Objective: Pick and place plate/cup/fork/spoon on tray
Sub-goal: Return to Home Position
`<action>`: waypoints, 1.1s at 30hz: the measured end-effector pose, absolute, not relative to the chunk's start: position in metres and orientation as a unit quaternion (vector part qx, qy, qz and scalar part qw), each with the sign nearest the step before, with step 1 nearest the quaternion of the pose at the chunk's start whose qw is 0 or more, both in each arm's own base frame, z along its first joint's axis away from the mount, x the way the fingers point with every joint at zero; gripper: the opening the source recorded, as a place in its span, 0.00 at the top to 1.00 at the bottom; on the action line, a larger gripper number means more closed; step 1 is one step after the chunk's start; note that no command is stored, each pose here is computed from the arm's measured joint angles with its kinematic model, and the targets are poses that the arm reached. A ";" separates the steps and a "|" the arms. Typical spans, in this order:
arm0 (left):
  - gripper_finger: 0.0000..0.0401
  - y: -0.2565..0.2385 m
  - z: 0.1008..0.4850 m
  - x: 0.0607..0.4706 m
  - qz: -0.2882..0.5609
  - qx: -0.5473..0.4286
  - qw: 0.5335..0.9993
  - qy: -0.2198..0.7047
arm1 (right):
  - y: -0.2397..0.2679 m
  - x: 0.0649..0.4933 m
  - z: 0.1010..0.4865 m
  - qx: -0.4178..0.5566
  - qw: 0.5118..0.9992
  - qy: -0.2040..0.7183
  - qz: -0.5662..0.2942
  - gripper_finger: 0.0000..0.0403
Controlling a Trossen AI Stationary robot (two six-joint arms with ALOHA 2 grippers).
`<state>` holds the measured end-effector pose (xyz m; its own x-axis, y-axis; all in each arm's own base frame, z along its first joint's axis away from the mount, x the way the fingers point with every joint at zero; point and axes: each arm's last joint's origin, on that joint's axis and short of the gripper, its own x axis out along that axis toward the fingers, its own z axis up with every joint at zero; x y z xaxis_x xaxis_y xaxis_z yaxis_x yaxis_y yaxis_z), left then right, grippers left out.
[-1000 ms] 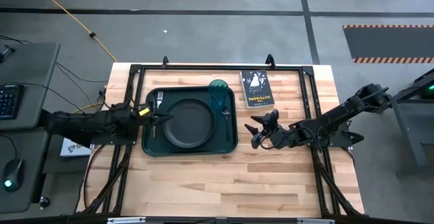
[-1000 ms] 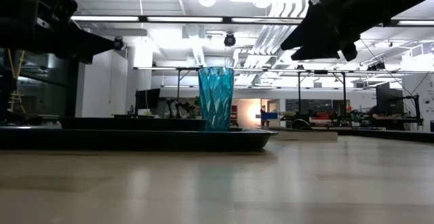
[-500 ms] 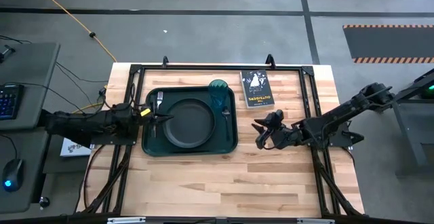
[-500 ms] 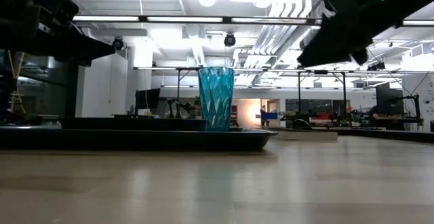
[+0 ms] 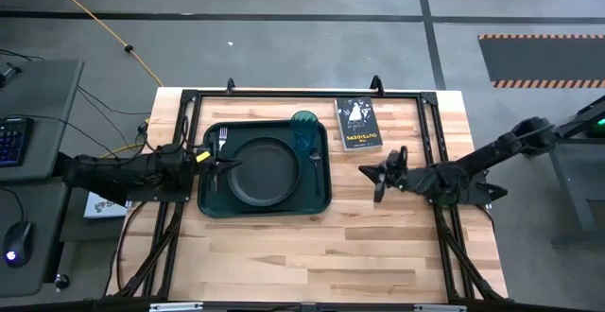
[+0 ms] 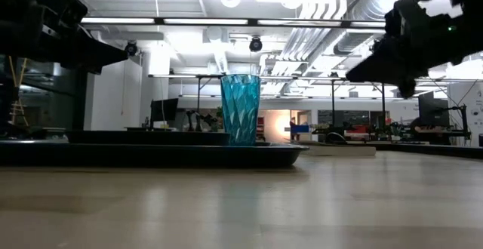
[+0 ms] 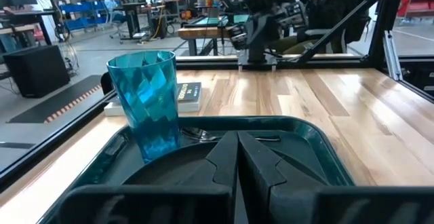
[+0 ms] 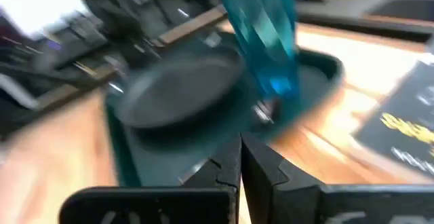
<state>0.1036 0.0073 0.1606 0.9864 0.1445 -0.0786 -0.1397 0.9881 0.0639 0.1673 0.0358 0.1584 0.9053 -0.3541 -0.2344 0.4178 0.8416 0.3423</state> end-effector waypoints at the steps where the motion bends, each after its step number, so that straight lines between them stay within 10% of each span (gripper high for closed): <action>1: 0.99 0.007 0.161 0.104 0.071 0.029 0.996 0.041 | 0.030 0.165 0.157 0.199 0.960 0.064 -0.186 1.00; 33: 0.99 0.007 0.161 0.104 0.071 0.029 0.996 0.042 | 0.006 0.102 0.165 0.081 0.992 0.006 -0.097 1.00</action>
<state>0.1036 0.0073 0.1607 0.9864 0.1443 -0.0786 -0.1395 0.9882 0.0635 0.1024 0.0060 0.1648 0.9813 -0.1905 -0.0281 0.1926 0.9684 0.1587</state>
